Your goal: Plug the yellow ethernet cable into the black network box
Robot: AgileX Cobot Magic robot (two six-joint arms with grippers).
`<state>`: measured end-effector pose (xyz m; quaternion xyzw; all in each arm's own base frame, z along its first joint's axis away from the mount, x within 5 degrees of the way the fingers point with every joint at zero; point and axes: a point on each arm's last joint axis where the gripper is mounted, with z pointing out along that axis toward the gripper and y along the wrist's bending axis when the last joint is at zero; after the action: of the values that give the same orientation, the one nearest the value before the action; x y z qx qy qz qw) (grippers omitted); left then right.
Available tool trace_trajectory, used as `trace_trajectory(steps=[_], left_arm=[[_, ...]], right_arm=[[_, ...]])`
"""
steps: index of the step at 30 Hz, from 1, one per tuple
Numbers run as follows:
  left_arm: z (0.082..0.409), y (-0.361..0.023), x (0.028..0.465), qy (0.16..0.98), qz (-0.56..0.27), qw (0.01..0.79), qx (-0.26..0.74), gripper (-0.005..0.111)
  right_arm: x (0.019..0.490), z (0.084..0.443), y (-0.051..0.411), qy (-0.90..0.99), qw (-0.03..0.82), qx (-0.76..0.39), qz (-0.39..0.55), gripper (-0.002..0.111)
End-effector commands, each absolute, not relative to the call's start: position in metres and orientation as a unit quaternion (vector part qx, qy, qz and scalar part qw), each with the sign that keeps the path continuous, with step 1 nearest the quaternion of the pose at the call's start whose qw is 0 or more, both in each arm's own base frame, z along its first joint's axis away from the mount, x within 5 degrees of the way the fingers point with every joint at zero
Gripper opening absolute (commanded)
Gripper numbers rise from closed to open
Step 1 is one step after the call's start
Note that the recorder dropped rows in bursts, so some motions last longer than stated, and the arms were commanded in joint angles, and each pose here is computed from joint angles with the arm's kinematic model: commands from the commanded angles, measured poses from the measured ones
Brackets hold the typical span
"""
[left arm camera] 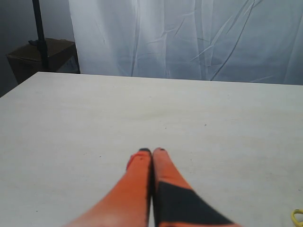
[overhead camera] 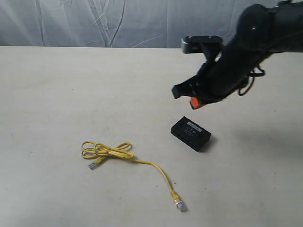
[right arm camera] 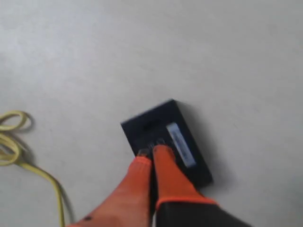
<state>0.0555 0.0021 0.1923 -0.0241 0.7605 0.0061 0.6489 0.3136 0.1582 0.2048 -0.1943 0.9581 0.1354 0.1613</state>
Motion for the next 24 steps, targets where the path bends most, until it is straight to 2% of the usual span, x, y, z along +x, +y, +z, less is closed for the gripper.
trace_trajectory(steps=[1, 4, 7, 20, 24], left_arm=[[0.192, 0.002, 0.055, 0.756, 0.004, 0.654, -0.027, 0.000], [0.192, 0.002, 0.055, 0.756, 0.004, 0.654, -0.027, 0.000], [0.192, 0.002, 0.055, 0.756, 0.004, 0.654, -0.027, 0.000], [0.193, 0.002, 0.056, 0.754, 0.006, 0.656, -0.024, 0.000], [0.204, 0.002, 0.056, 0.712, 0.008, 0.701, -0.024, 0.000]], right_arm=[[0.293, 0.214, 0.107, 0.962, 0.174, -0.149, 0.146, -0.001], [0.281, 0.220, 0.083, 0.962, 0.193, -0.098, 0.167, -0.001], [0.269, 0.223, 0.073, 0.955, 0.218, -0.100, 0.173, -0.001], [0.255, 0.222, 0.073, 0.959, 0.191, -0.105, 0.184, -0.001], [0.255, 0.222, 0.074, 0.958, 0.191, -0.100, 0.189, -0.001]])
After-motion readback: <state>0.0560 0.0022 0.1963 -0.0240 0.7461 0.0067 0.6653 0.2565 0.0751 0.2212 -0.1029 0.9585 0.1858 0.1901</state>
